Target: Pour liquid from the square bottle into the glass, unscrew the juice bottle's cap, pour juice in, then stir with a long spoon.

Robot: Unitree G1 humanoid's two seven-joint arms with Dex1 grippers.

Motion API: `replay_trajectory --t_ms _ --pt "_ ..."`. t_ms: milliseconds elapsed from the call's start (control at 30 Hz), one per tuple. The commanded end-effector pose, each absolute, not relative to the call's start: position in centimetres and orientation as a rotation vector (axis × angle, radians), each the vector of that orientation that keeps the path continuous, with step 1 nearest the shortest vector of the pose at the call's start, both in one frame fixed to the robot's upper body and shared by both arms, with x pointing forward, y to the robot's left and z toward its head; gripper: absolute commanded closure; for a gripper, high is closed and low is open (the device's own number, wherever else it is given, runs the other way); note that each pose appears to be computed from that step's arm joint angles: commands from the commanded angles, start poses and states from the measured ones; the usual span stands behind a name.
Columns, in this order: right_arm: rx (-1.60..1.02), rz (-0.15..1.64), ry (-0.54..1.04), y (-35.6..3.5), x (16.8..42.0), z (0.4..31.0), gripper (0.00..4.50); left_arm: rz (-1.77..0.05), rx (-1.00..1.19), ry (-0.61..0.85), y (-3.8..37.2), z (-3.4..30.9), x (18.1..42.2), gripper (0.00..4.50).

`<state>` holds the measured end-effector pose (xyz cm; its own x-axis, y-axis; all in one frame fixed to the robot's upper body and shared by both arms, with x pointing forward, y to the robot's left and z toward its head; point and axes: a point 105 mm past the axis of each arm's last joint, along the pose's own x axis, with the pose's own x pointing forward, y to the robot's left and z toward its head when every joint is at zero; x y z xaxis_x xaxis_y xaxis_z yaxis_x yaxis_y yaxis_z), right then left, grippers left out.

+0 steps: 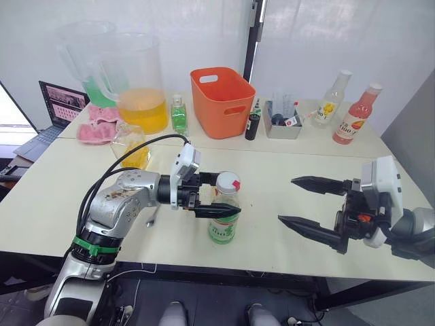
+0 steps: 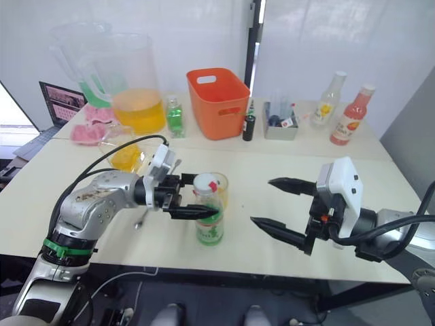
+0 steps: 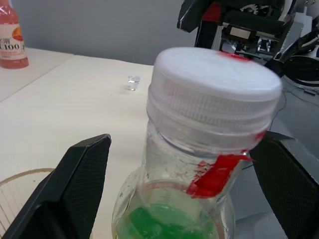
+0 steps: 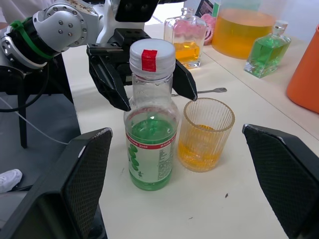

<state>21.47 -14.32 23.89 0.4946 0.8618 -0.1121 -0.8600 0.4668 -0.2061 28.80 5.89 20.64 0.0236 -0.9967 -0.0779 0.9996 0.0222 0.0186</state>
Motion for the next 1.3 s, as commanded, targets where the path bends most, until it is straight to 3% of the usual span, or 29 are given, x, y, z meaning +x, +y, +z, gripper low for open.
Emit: replay_trajectory --t_ms 33,233,333,633,1000,1300 --pt "-0.282 1.053 -0.054 -14.1 21.3 24.5 0.00 -1.566 0.096 -0.001 5.4 21.6 28.1 0.55" --pt "-0.295 1.064 -0.053 -14.0 21.5 24.6 0.00 -1.565 0.106 -0.009 5.6 21.6 28.0 2.43" --pt "-0.286 1.067 -0.049 -13.9 21.5 24.6 0.00 -1.571 0.106 -0.010 5.7 21.6 27.9 3.02" --pt "-0.104 1.113 -0.164 -10.2 23.2 27.5 0.00 -1.579 0.148 -0.045 5.7 21.8 28.0 3.03" --pt "-0.108 1.138 -0.111 -6.3 24.9 26.6 0.00 -1.608 0.235 -0.140 5.3 23.0 28.0 3.03" --pt "-0.190 1.113 -0.076 -5.3 25.7 26.0 0.00 -1.581 0.243 -0.119 5.7 21.7 28.9 3.03"
